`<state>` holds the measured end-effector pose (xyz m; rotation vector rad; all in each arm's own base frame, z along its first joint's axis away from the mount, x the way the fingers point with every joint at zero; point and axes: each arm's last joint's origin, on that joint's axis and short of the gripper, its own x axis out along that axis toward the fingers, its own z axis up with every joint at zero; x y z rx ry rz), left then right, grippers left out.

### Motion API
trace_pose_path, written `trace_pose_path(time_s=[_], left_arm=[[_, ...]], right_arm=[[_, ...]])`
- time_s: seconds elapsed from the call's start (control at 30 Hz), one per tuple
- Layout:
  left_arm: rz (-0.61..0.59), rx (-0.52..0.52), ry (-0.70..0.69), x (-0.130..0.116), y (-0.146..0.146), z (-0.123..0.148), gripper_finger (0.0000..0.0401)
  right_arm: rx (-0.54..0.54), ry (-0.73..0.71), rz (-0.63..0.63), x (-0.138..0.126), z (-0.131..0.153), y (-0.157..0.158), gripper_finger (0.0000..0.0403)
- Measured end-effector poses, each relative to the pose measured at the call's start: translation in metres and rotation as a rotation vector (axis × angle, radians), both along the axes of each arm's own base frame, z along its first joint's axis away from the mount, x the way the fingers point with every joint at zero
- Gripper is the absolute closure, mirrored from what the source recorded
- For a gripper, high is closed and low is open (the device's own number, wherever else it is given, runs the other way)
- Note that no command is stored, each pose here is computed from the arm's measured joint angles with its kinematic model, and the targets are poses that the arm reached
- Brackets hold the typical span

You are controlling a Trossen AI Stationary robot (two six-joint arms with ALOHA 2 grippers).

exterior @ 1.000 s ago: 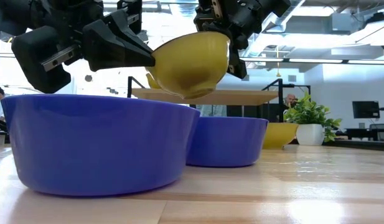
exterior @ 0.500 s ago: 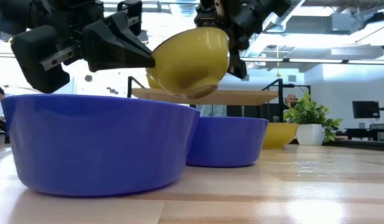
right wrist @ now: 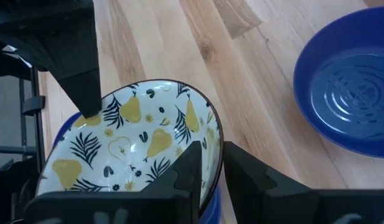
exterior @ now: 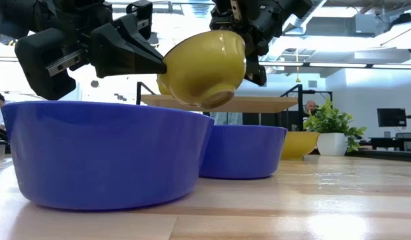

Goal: Pick & Place Mini bowls
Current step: Put the bottom white patterned bowl on top of the white patterned bowl on the shelf

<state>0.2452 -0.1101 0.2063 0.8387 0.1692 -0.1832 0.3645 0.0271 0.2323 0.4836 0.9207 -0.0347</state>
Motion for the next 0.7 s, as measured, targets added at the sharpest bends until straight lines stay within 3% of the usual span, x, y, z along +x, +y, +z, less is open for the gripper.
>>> trace_pose_path(time_s=[0.43, 0.7], left_arm=[[0.0, -0.007, 0.002, 0.0, 0.0, 0.0, 0.0391], [0.013, -0.005, 0.0, 0.0, 0.0, 0.0, 0.0391]], right_arm=[[0.005, 0.033, 0.005, -0.005, 0.001, 0.0, 0.0267], [-0.017, -0.032, 0.006, -0.021, 0.031, -0.002, 0.0255]])
